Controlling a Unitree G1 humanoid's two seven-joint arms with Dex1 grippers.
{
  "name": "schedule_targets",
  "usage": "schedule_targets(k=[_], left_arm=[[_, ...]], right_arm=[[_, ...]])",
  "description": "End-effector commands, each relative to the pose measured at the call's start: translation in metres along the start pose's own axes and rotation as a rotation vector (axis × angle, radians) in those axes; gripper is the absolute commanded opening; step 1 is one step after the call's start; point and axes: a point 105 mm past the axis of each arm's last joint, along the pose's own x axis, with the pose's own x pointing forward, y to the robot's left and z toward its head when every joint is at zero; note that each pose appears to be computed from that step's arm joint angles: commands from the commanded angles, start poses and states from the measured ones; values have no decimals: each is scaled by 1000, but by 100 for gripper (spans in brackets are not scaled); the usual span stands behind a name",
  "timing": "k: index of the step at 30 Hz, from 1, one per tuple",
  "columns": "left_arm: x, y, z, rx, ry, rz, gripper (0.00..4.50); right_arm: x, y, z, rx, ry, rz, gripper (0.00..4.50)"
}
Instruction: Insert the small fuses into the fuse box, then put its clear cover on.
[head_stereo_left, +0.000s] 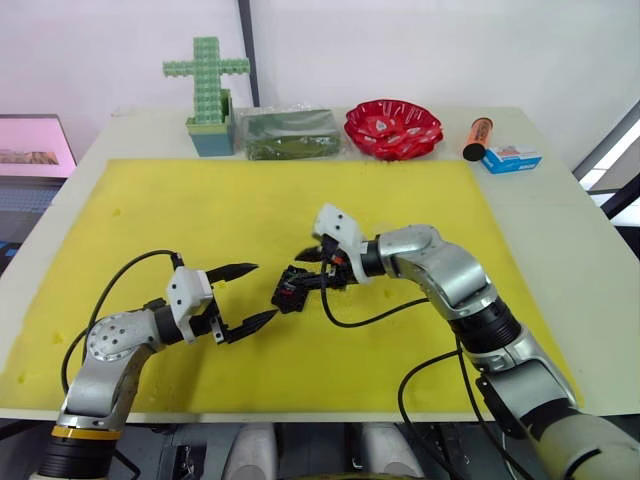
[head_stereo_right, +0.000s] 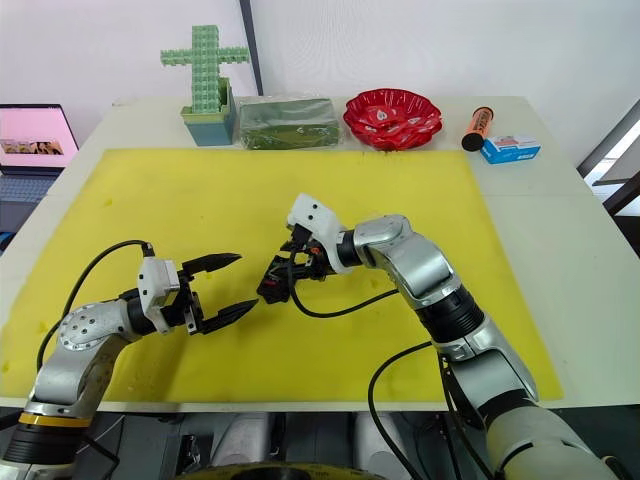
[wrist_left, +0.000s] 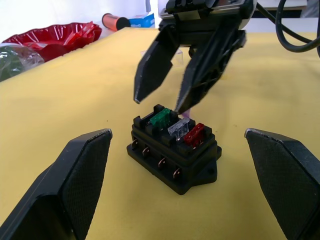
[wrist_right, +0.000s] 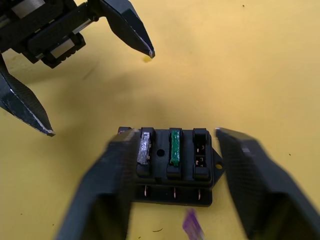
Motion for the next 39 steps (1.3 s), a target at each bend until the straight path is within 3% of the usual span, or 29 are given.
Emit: schedule_targets(k=[1,2,3,7,15,18,25,29,39], left_arm=[[0,-1,5,27,-21,-2,450],[-1,-1,5,27,-21,-2,450],[-1,-1,4,27,-20,-1,450],[-4,-1,3,26,-16,2,450],[-6,0,1,26,-12,5,450],[-6,1,1,27,-13,4,450],[-5,0,3,50,-25,-16,450],[-5,-1,4,61,-28,-25,450],[-5,-8,5,66,-36,-37,450]], right_arm=[[-8,-1,22,-69,-59,-6,404],[-9,-1,25,-65,-75,-1,440],[-10,-1,29,-53,-99,-1,445],[-22,-5,38,-38,-157,-6,445],[-45,-18,19,30,-125,-76,445],[-54,-17,11,129,-128,-72,445],[-68,-21,-1,555,-157,-1,445],[-67,-16,-7,676,-120,80,325],[-52,-24,-25,908,-65,112,325]])
